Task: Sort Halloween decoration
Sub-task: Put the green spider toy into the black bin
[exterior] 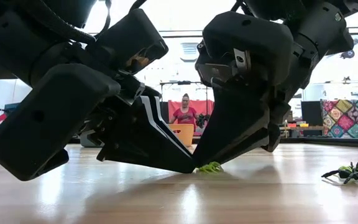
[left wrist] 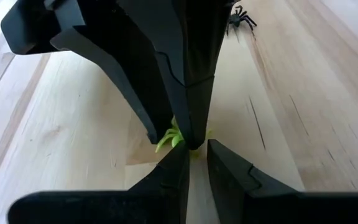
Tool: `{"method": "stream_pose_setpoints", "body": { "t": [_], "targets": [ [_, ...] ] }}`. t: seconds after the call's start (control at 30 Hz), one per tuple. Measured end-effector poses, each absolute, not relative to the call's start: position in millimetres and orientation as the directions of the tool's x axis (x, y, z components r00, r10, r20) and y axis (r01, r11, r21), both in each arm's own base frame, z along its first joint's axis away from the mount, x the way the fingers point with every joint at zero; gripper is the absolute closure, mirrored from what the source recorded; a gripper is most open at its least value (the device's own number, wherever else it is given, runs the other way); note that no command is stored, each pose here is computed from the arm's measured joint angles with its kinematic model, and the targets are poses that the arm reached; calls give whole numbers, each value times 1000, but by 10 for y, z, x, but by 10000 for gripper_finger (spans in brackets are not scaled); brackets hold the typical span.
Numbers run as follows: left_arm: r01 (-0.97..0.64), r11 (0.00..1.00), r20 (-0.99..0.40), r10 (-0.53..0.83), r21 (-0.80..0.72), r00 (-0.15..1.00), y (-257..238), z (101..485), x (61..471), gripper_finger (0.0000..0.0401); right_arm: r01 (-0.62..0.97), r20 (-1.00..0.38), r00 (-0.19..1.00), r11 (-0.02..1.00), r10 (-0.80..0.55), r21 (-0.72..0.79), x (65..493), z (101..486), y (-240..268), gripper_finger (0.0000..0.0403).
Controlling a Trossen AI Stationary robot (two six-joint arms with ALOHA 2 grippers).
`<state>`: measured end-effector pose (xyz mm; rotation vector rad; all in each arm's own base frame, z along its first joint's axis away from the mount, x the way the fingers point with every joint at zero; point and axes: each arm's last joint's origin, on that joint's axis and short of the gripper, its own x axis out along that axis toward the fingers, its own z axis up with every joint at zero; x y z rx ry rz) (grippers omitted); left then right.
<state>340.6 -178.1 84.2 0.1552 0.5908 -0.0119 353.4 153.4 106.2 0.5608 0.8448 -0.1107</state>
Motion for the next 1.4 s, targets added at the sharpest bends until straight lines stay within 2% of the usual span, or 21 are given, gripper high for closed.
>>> {"method": "stream_pose_setpoints", "body": {
  "t": [0.13,0.3,0.6,0.9,1.2,1.4],
  "targets": [
    [55,988,-556,34,143,831,-1781,842,3406,362,307,-736,665,850,129,427,3533,1061,1535,359],
    [55,988,-556,34,143,831,-1781,842,3406,362,297,-737,663,857,132,421,3532,1059,1537,381],
    [68,982,-602,52,175,796,-1766,941,3337,362,288,-737,664,867,126,407,3534,1086,1504,385],
    [15,955,-616,179,296,767,-1743,1188,3178,362,308,-781,619,889,83,339,3495,1218,1338,385],
    [-124,901,-512,344,415,787,-1546,1412,2899,362,328,-802,597,908,14,260,3433,1610,993,385],
    [-282,888,-423,426,362,799,-1374,1596,2637,362,438,-814,554,892,-172,110,3146,2096,609,385]
  ]
}}
